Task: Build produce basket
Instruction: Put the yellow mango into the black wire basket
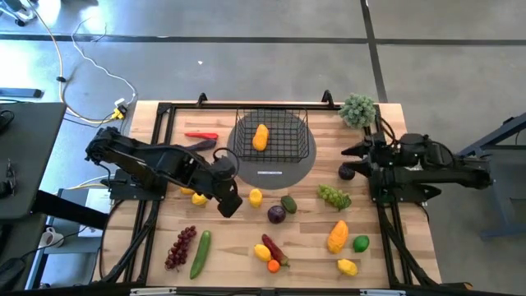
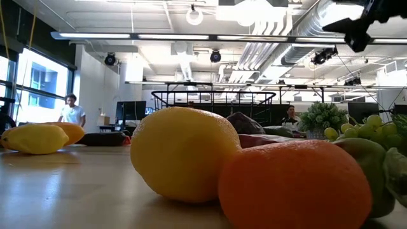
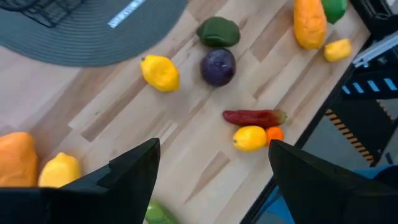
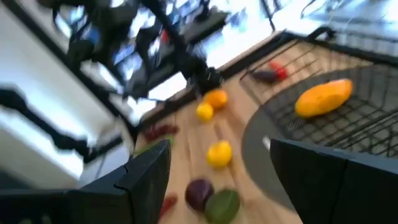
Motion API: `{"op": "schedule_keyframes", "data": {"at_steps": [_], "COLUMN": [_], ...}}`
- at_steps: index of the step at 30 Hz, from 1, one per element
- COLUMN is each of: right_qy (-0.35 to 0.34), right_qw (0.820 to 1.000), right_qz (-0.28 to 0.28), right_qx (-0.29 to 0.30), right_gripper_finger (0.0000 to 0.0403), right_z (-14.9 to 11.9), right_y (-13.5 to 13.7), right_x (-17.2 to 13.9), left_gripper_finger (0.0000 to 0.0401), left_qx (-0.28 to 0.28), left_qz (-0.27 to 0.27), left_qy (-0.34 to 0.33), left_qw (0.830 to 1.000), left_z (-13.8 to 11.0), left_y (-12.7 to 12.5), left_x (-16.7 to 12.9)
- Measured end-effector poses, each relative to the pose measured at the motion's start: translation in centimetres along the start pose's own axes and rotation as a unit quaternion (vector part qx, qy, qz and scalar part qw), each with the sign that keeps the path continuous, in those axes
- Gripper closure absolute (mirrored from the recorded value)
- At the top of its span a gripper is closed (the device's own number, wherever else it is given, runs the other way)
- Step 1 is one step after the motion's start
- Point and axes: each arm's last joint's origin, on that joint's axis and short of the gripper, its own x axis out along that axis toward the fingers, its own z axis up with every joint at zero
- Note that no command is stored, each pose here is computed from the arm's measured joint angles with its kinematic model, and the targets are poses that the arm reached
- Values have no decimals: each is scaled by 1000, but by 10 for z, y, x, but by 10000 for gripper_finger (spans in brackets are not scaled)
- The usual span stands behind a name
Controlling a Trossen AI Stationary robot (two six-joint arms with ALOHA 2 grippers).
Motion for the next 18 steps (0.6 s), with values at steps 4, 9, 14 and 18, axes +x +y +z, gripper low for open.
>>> {"op": "schedule_keyframes", "data": {"at_steps": [4, 9, 14, 18], "right_qy": [76, 138, 169, 212], "right_qw": [996, 980, 965, 951], "right_qz": [39, 117, 155, 169], "right_qx": [-21, -82, -124, -146], "right_gripper_finger": [146, 146, 146, 146], "right_z": [10, 17, 17, 10], "right_y": [10, 20, 26, 29], "right_x": [1, 6, 12, 17], "left_gripper_finger": [111, 111, 111, 111], "left_qx": [-1, -1, -1, -1], "left_qz": [-2, -1, 1, 1], "left_qy": [-5, -11, -13, -13], "left_qw": [1000, 1000, 1000, 1000], "left_z": [0, 0, 0, 0], "left_y": [2, 3, 3, 3], "left_x": [-4, -6, -6, -5]}}
